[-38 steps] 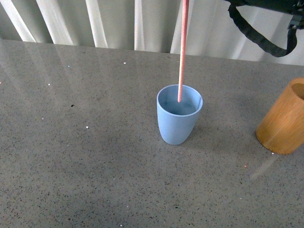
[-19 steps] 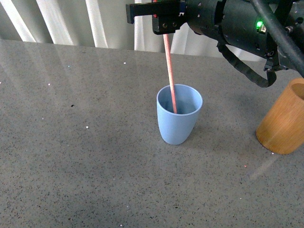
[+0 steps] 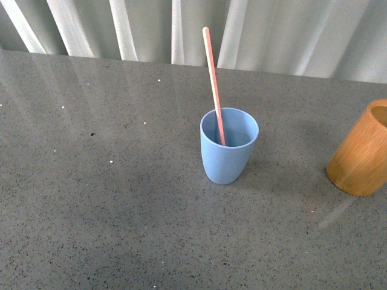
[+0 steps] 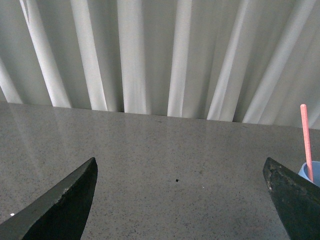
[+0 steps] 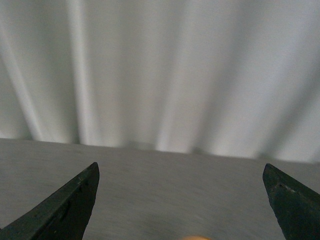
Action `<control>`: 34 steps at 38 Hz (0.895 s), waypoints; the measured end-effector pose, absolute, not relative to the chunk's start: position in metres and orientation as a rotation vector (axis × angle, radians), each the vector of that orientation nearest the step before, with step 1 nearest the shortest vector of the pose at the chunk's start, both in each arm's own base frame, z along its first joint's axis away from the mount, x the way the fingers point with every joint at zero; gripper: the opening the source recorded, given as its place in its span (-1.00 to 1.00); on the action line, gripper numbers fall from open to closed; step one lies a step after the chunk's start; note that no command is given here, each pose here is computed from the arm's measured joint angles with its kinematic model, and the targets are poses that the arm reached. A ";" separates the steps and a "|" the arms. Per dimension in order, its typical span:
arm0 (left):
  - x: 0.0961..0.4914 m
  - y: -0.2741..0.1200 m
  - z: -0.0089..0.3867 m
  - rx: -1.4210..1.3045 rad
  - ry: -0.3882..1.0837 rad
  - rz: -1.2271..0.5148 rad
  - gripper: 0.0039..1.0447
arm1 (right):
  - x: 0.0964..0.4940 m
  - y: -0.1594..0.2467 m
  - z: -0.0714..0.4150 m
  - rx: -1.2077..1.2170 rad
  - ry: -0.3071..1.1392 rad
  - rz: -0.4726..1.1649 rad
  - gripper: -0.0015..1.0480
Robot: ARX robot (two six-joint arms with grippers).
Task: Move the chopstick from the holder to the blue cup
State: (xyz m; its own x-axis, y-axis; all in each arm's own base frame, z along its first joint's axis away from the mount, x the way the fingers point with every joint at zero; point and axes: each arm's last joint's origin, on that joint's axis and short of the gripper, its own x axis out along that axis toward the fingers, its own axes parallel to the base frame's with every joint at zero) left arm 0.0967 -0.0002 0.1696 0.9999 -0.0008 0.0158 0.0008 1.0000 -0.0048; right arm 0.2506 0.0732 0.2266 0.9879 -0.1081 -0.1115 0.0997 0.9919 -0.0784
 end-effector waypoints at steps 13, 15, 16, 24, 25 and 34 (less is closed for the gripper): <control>0.097 0.000 0.170 -0.005 -0.016 0.001 0.87 | 0.179 0.012 0.212 -0.032 0.017 -0.031 0.34; 0.097 0.000 0.170 -0.005 -0.016 0.000 0.87 | 0.172 0.007 0.206 -0.022 0.009 0.036 0.11; 0.097 0.000 0.170 -0.005 -0.017 -0.002 0.87 | 0.169 0.004 0.204 -0.020 0.005 0.026 0.00; 0.097 0.000 0.170 -0.005 -0.017 -0.002 0.87 | 0.151 0.000 0.189 -0.012 0.007 0.002 -0.84; 0.097 0.000 0.170 -0.005 -0.017 -0.001 0.87 | 0.149 0.000 0.188 -0.011 0.007 0.002 -0.94; 0.097 0.000 0.170 -0.004 -0.017 -0.002 0.87 | 0.134 0.000 0.179 -0.010 0.006 0.002 -0.98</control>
State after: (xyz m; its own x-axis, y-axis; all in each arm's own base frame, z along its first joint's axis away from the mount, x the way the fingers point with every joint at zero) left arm 0.0967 -0.0002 0.1697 0.9999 -0.0015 0.0166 0.0016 1.0000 -0.0044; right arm 0.1345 0.0001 0.1787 1.0000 0.0015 -0.0055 -0.0016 0.9999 -0.0101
